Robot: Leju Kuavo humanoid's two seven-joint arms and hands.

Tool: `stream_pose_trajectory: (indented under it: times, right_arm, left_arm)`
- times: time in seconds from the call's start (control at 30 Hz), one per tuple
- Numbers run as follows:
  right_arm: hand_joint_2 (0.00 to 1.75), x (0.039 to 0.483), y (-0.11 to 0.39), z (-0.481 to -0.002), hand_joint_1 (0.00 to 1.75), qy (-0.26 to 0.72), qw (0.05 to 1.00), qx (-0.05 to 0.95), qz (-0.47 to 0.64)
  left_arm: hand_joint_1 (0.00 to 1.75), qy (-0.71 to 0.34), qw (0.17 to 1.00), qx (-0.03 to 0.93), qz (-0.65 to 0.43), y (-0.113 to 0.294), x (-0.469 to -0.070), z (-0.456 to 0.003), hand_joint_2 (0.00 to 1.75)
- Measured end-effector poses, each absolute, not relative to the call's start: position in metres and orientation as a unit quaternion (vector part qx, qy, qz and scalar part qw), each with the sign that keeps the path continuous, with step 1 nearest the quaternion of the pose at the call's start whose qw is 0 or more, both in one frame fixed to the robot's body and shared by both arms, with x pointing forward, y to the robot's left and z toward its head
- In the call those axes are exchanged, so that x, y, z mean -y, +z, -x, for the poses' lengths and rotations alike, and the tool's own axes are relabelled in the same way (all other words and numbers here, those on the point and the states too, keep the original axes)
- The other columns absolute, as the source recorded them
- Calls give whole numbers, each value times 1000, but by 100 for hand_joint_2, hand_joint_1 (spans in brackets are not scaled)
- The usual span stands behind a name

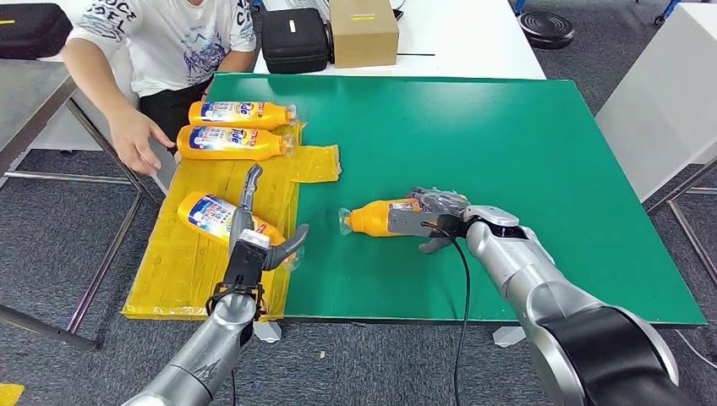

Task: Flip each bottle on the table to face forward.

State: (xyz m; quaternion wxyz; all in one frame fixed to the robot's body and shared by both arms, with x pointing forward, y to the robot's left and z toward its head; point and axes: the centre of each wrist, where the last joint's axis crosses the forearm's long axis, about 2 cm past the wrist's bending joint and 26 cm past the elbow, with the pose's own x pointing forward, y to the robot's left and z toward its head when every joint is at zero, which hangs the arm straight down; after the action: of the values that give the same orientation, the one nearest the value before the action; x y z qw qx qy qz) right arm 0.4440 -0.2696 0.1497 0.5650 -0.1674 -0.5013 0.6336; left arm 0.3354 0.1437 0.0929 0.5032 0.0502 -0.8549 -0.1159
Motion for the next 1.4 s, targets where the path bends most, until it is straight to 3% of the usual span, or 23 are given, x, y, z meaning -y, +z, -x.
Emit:
stream_pose_trajectory:
  times: [0.9, 0.93, 1.03, 1.07, 1.4]
  right_arm:
    - [175, 309, 126, -430, 0, 602, 609, 474, 206]
    - [175, 309, 125, -430, 20, 600, 610, 476, 206]
    - [175, 310, 124, -429, 151, 595, 612, 481, 202]
    - [175, 310, 124, -429, 175, 595, 612, 481, 200]
    - [175, 310, 120, -426, 175, 600, 609, 481, 193]
  left_arm:
    - [0, -129, 520, 843, -53, 86, -145, -330, 175]
    - [0, -129, 520, 843, -53, 86, -145, -330, 175]
    - [0, -133, 521, 841, -53, 86, -144, -330, 175]
    - [0, -135, 522, 841, -53, 86, -144, -330, 175]
    - [0, -142, 524, 838, -54, 86, -144, -329, 175]
